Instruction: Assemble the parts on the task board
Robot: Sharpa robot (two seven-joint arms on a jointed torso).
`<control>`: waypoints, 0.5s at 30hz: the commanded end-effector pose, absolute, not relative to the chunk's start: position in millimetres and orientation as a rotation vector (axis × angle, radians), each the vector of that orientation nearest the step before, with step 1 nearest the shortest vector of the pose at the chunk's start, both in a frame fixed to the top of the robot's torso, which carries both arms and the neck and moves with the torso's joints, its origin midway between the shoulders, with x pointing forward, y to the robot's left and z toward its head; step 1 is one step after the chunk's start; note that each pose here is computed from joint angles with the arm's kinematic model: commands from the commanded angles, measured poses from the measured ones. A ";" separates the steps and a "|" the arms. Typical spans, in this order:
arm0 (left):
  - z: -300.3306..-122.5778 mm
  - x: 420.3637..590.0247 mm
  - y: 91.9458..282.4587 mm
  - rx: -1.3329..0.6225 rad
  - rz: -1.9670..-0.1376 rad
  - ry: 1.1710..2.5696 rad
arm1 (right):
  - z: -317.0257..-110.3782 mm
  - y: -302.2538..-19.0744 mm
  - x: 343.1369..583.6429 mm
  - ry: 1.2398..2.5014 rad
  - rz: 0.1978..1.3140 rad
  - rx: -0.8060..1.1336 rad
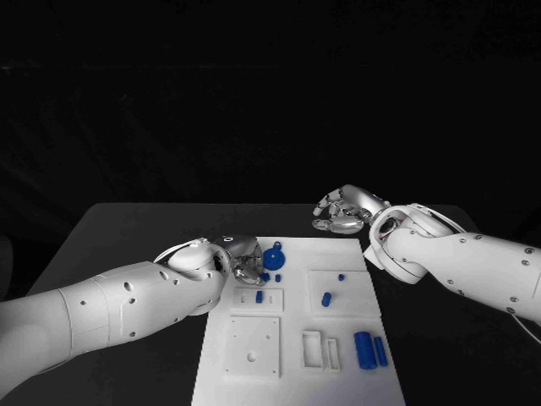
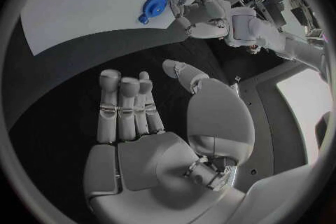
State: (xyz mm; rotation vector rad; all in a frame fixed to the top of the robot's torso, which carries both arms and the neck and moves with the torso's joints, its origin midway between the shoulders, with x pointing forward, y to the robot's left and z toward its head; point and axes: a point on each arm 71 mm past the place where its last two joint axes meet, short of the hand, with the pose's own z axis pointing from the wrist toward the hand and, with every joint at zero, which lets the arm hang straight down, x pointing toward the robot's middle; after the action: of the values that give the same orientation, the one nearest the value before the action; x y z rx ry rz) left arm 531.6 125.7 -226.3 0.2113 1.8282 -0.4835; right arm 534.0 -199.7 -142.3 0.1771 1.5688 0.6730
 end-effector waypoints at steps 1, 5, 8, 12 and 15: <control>-234.5 529.9 130.1 0.205 -0.467 1.855 | -142.9 -198.2 533.4 1.575 0.677 0.156; -233.2 529.8 131.0 0.205 -0.483 1.836 | -143.1 -198.5 533.4 1.575 0.677 0.156; -232.3 529.4 131.0 0.202 -0.503 1.822 | -143.1 -198.5 533.4 1.574 0.678 0.156; -230.5 528.5 131.3 0.192 -0.536 1.795 | -143.3 -198.5 533.3 1.575 0.678 0.156; -229.2 528.1 131.4 0.188 -0.556 1.776 | -143.3 -198.5 533.3 1.575 0.678 0.155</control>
State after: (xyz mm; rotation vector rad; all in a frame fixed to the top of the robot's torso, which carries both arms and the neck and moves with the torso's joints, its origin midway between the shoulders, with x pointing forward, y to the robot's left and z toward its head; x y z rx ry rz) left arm 528.8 130.8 -229.1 0.1992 1.8007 -0.5252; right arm 533.9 -200.0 -142.9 0.1771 1.5698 0.6728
